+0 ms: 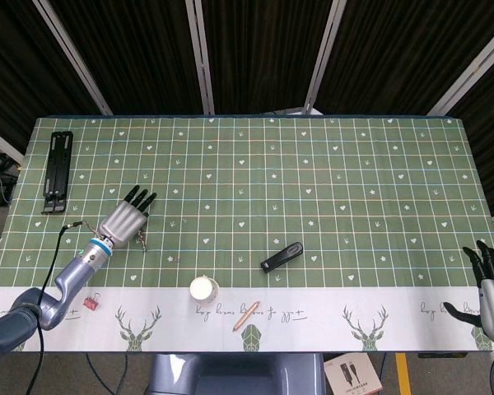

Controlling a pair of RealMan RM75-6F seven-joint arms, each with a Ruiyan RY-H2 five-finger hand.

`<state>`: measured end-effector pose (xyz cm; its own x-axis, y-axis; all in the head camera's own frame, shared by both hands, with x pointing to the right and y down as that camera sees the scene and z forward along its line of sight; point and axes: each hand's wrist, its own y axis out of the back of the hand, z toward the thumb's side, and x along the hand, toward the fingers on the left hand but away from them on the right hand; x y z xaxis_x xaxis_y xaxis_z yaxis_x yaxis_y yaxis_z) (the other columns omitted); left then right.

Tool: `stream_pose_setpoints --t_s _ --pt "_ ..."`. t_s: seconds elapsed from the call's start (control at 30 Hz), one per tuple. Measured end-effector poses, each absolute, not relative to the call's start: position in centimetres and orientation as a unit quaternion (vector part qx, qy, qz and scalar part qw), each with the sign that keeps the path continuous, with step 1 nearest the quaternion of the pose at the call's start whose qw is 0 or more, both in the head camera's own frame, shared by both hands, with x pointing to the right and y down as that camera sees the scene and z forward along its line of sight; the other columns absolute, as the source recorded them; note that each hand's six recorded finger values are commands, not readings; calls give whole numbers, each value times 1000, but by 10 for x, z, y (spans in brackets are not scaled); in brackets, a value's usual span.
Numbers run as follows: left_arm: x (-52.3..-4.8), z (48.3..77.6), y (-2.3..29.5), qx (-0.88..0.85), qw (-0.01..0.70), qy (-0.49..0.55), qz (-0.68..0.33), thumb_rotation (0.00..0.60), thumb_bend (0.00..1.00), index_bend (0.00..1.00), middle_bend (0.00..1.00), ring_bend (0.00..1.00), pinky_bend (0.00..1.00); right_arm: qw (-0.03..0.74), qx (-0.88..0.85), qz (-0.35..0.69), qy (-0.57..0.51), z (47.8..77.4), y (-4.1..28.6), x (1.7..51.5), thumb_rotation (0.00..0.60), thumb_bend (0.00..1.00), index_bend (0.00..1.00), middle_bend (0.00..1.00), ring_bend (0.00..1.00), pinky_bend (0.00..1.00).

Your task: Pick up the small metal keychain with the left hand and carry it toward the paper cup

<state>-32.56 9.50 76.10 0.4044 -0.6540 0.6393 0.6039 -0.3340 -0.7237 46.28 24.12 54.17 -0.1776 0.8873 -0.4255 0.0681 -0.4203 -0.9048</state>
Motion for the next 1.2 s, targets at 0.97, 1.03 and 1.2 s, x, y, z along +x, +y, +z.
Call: stream_pose_setpoints --t_s 0.97,1.03,1.2 --pt "-316 760 107 -620 576 29 -532 600 328 551 0 0 0 319 -558 632 -434 541 242 461 600 51 119 0 0 19" --pt "-316 760 107 -621 574 30 -533 600 380 606 0 0 0 318 -559 631 -434 541 242 460 600 51 120 0 0 19" --pt "-312 760 110 -624 574 35 -529 600 442 679 0 0 0 318 -559 630 -436 540 243 460 600 51 120 0 0 19"
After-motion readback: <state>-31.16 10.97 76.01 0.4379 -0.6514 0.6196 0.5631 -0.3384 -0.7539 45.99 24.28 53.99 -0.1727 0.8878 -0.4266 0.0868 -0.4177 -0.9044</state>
